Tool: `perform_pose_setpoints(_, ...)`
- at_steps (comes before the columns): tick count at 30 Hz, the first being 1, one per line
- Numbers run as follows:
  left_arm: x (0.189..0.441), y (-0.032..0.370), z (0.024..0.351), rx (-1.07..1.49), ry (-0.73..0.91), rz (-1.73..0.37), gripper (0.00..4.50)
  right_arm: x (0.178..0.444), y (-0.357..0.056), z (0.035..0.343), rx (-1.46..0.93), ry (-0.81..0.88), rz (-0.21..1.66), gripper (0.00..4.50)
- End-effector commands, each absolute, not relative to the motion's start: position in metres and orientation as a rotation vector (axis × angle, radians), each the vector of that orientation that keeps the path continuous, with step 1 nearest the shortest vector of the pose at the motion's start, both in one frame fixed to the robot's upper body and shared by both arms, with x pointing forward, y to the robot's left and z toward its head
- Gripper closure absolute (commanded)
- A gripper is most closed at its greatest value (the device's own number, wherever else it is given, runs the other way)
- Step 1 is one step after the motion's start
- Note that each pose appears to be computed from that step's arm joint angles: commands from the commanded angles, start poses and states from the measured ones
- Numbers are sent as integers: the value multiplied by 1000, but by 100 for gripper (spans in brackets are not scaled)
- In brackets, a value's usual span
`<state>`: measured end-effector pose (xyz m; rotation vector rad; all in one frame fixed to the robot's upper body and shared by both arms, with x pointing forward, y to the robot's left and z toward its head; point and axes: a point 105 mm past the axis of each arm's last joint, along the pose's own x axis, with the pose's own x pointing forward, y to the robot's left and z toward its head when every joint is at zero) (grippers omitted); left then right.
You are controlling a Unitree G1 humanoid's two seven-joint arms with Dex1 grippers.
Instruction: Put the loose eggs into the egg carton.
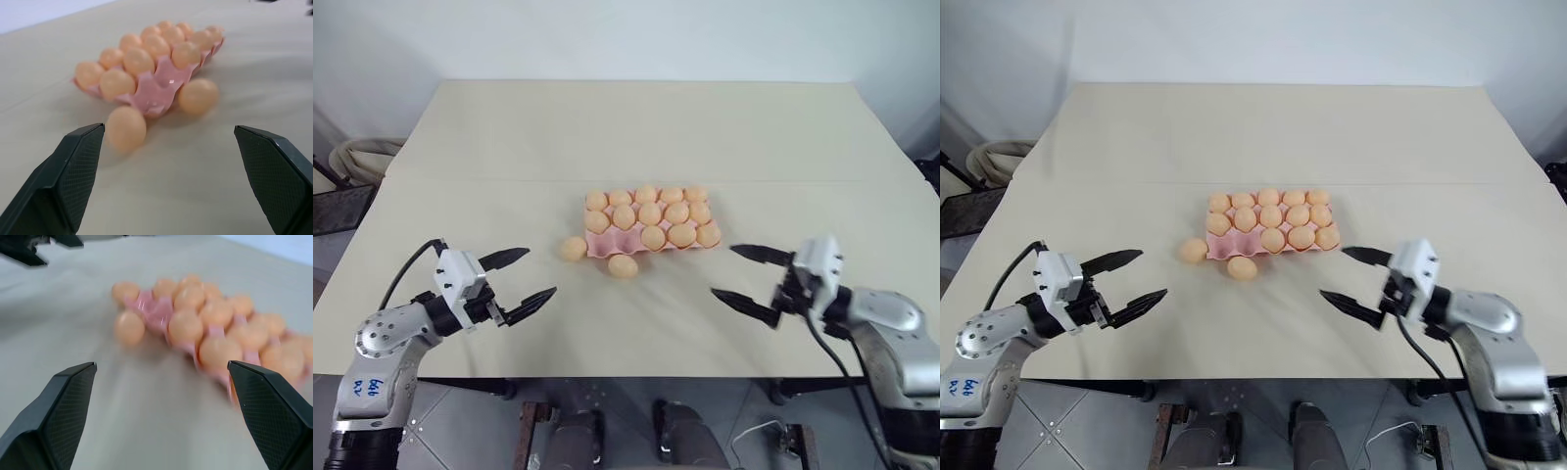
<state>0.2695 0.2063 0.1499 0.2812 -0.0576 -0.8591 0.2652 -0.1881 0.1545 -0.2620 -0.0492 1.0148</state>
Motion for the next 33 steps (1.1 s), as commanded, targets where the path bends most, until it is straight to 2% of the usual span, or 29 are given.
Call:
perform_pose_setpoints(1, 266, 214, 155, 301, -70, -860, 0, 254, -194, 172, -297, -145, 1015, 1)
perform_pose_setpoints(7, 267, 211, 152, 333, -67, -884, 0, 251, -202, 160, -335, -122, 999, 1)
perform_pose_setpoints(19, 281, 127, 133, 262, -72, -1110, 0, 260, -196, 166, -342, -138, 976, 1)
perform_pose_setpoints(25, 304, 90, 105, 267, 21, -1090, 0, 260, -186, 174, -340, -162, 981, 1)
perform_pose_setpoints(33, 329, 70, 98, 235, 52, -971, 0, 253, -178, 179, -319, -186, 974, 1)
